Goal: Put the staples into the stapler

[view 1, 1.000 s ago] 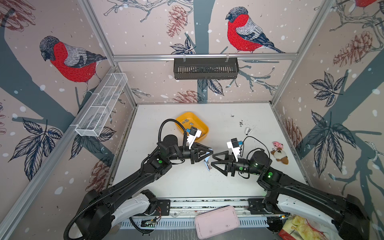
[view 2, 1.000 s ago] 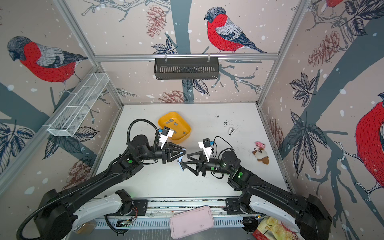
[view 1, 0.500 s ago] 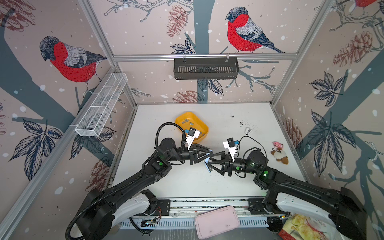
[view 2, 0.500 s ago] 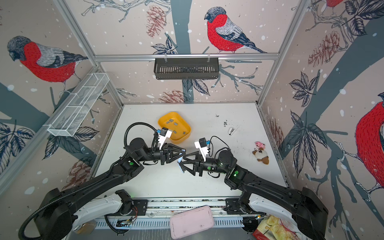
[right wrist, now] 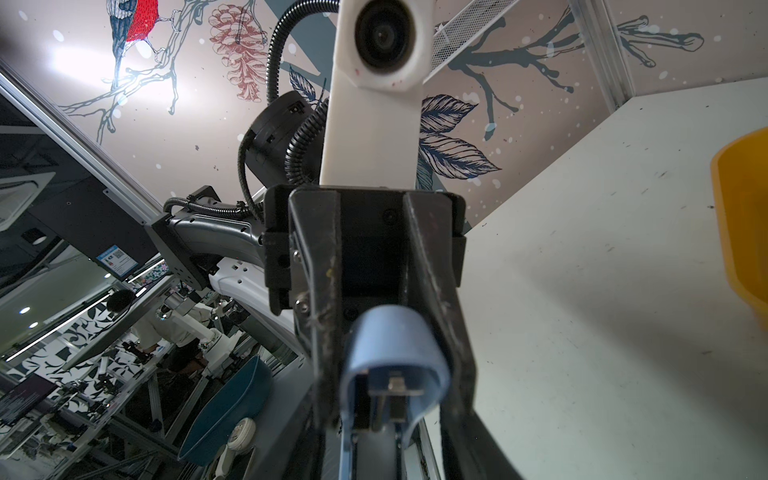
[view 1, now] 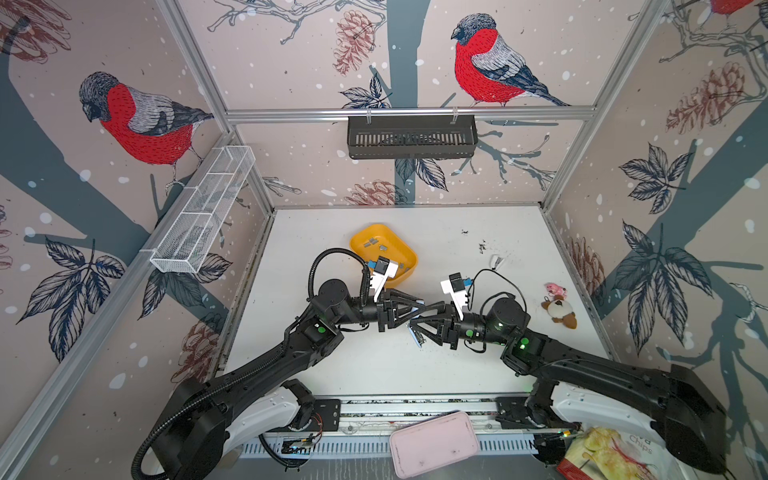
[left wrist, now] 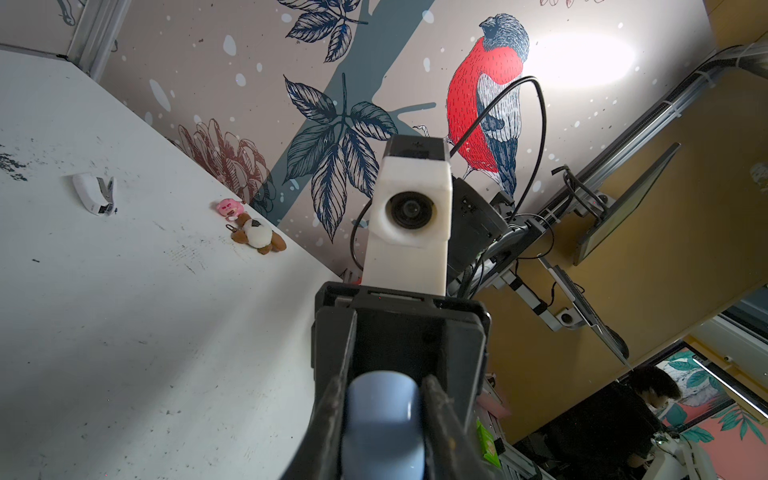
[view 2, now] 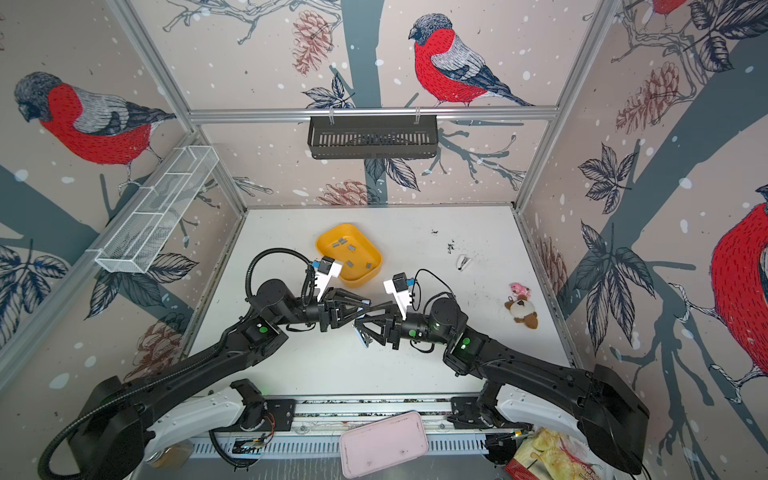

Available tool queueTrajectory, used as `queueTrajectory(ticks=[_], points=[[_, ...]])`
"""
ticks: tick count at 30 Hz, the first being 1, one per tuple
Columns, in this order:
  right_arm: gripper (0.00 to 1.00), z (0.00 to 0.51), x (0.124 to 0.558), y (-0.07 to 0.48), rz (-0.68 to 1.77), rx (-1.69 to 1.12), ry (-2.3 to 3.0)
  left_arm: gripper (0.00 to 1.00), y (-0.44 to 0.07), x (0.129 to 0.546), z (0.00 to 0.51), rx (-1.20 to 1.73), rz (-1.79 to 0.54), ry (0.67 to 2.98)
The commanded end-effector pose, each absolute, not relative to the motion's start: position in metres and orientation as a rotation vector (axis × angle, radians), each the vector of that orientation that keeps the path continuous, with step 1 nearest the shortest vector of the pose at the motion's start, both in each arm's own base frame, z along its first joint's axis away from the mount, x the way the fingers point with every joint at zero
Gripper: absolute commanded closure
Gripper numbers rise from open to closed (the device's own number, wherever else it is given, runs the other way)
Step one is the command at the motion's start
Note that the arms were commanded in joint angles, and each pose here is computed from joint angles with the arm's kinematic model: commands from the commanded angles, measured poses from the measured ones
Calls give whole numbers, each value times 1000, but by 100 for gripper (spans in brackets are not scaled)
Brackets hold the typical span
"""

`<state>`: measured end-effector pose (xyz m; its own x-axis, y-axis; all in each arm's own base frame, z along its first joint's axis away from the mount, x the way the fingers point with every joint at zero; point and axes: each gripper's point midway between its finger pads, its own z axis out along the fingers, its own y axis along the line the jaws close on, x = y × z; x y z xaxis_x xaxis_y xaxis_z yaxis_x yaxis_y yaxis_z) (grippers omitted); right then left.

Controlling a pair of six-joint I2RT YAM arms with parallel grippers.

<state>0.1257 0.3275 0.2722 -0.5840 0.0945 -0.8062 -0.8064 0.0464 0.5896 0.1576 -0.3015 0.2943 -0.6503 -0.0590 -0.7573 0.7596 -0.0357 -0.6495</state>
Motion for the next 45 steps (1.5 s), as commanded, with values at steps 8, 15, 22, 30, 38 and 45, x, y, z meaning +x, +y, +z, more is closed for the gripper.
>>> queueTrajectory(ticks=[8,15,22,30,38,45], points=[[78,273,132,328,1613,-679,1614,79,-299,157,306,763,-1730,1563],[81,250,144,321,1494,-618,1730,6,-294,179,295,659,-1564,1677],[81,202,161,305,1203,-540,1943,2,-266,186,278,613,-1278,1823],[80,158,174,287,862,-484,2091,2,-232,180,283,519,-1150,1785],[80,137,178,302,696,-479,2147,2,-210,169,292,512,-1062,1786],[80,108,181,332,668,-545,2198,2,-198,143,300,566,-1093,1698]])
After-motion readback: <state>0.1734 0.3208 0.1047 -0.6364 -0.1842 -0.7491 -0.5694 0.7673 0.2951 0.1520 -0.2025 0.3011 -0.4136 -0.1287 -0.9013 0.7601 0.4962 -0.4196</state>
